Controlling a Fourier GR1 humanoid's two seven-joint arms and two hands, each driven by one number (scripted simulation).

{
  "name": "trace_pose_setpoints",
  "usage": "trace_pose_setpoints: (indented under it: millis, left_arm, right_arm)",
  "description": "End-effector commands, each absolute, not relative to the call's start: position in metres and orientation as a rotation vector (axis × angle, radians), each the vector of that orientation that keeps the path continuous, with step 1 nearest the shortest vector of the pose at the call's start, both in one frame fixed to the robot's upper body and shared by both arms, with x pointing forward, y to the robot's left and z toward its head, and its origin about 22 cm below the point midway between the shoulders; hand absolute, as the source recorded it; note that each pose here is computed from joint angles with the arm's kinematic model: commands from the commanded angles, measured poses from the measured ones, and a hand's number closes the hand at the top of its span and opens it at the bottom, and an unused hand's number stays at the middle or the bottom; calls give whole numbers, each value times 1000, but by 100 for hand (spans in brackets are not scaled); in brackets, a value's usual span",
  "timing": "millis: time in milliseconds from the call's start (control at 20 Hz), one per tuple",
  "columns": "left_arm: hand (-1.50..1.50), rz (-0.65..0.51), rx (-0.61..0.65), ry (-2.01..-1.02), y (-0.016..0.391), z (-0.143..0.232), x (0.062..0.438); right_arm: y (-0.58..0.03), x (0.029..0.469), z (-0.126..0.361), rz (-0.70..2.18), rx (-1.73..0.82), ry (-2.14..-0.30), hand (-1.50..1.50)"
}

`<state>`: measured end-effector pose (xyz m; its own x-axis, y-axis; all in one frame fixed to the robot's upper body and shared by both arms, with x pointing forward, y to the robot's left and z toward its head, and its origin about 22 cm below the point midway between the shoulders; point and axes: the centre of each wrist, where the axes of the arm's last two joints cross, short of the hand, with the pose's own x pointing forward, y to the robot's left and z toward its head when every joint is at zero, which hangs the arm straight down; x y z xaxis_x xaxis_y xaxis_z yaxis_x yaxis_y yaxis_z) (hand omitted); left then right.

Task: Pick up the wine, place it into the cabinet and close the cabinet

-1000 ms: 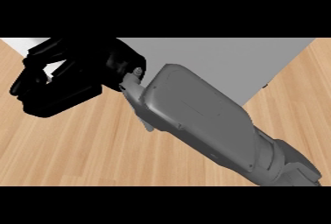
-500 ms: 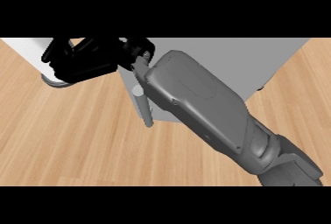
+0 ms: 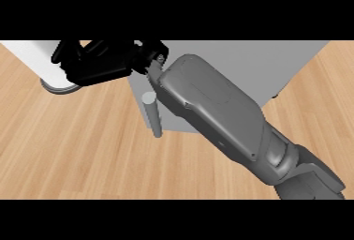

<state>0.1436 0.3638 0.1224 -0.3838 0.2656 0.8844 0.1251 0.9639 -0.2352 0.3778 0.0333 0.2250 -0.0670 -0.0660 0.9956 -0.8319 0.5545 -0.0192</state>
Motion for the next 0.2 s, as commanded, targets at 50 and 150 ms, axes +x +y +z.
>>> trace_pose_setpoints:
  millis: [50, 150]
  left_arm:
    - [-150, 166, -332, -1955, 353, 122, 145]
    - [-150, 170, -346, -1942, 347, 123, 147]
  right_arm:
    - [-58, 432, 204, 489, 564, -1558, 150]
    - [-53, 431, 209, 488, 572, -1557, 150]
